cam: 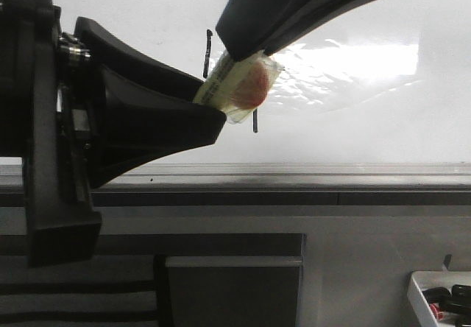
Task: Write number 4 on whiteboard
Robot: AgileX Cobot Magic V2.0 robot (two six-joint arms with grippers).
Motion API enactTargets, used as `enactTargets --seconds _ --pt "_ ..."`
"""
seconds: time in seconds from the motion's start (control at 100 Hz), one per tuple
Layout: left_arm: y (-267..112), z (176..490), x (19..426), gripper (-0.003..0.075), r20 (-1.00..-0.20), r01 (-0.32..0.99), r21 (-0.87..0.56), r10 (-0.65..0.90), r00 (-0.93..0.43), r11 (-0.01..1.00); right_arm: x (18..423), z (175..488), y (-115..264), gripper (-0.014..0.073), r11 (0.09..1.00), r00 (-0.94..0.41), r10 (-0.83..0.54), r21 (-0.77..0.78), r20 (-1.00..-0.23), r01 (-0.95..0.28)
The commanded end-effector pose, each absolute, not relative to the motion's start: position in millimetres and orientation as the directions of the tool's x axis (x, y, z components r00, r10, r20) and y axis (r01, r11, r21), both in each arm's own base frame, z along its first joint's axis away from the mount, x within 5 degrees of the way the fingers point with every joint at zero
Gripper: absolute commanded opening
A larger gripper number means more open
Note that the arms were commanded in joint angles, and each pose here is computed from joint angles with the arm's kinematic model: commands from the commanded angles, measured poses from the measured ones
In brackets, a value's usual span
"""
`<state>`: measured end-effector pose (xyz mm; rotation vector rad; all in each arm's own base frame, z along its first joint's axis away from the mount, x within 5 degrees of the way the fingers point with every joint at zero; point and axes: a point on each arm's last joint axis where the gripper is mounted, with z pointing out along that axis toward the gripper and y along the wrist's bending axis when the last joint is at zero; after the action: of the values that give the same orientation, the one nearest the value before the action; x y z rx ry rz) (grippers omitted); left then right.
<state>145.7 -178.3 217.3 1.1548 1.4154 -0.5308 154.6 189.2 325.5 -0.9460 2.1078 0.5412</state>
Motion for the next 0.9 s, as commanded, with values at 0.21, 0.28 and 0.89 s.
enactTargets --seconds 0.21,0.28,0.89 --pt "-183.6 231.9 148.3 0.0044 -0.948 0.855 0.291 0.252 0.196 0.43 153.8 346.7 190.7 -0.0062 0.627 -0.38 -0.384 0.065 -0.842 -0.777" --pt "-183.6 230.7 147.9 -0.0018 -0.943 0.856 0.299 0.266 0.198 0.421 153.9 347.0 190.8 -0.0062 0.627 -0.378 -0.381 0.065 -0.844 -0.776" --pt "-165.9 233.5 173.9 -0.002 -0.976 0.633 -0.161 -0.026 -0.218 0.757 189.0 365.1 156.3 0.0362 0.763 -0.29 -0.253 -0.006 -0.923 -0.647"
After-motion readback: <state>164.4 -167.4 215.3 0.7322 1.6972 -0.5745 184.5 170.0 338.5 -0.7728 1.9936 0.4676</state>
